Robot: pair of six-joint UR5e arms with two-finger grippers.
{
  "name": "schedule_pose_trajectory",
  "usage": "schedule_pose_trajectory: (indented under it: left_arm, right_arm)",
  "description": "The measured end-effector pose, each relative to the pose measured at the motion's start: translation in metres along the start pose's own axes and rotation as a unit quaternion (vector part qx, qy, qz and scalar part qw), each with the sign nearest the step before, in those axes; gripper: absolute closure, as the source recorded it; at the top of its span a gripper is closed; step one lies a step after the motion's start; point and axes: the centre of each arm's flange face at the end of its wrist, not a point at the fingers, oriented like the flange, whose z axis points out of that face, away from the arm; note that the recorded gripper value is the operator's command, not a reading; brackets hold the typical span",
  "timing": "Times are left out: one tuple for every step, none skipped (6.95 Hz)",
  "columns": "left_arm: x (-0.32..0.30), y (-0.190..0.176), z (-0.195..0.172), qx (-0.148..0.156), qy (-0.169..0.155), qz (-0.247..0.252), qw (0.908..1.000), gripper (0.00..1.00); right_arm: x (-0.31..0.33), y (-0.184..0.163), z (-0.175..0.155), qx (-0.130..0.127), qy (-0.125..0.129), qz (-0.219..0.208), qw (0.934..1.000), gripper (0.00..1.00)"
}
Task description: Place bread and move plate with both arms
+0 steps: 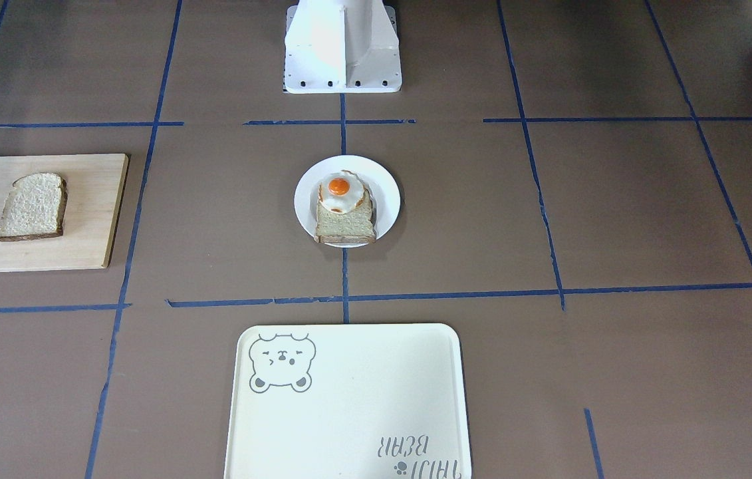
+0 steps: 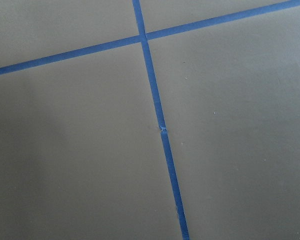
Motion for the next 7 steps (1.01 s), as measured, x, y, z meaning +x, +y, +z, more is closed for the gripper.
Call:
schedule_pose_trajectory:
  left_arm:
    - [0.001, 0.000, -0.001, 0.001, 0.000, 0.001, 1.0000, 0.00]
    - [0.002, -0.001, -0.002, 0.002, 0.000, 0.002, 1.0000, 0.00]
    - [0.002, -0.001, -0.002, 0.002, 0.000, 0.003, 1.0000, 0.00]
    - [0.002, -0.002, -0.003, 0.003, 0.000, 0.003, 1.0000, 0.00]
    - [0.003, -0.002, -0.003, 0.003, 0.000, 0.004, 1.0000, 0.00]
    - [0.003, -0.002, -0.003, 0.004, 0.000, 0.004, 1.0000, 0.00]
    - [0.003, -0.002, -0.003, 0.004, 0.000, 0.004, 1.0000, 0.00]
  right_arm:
    - [-0.007, 0.001, 0.026, 0.026, -0.016, 0.020, 0.9993, 0.00]
    - [-0.017, 0.007, 0.051, 0.051, -0.036, 0.041, 0.9972, 0.00]
    - [-0.032, 0.013, 0.076, 0.070, -0.052, 0.062, 0.9943, 0.00]
    - [-0.049, 0.019, 0.096, 0.078, -0.064, 0.076, 0.9920, 0.01]
    - [-0.061, 0.024, 0.112, 0.075, -0.068, 0.079, 0.9917, 0.02]
    - [-0.069, 0.030, 0.126, 0.066, -0.067, 0.077, 0.9926, 0.07]
    - [-0.075, 0.034, 0.136, 0.057, -0.067, 0.072, 0.9935, 0.09]
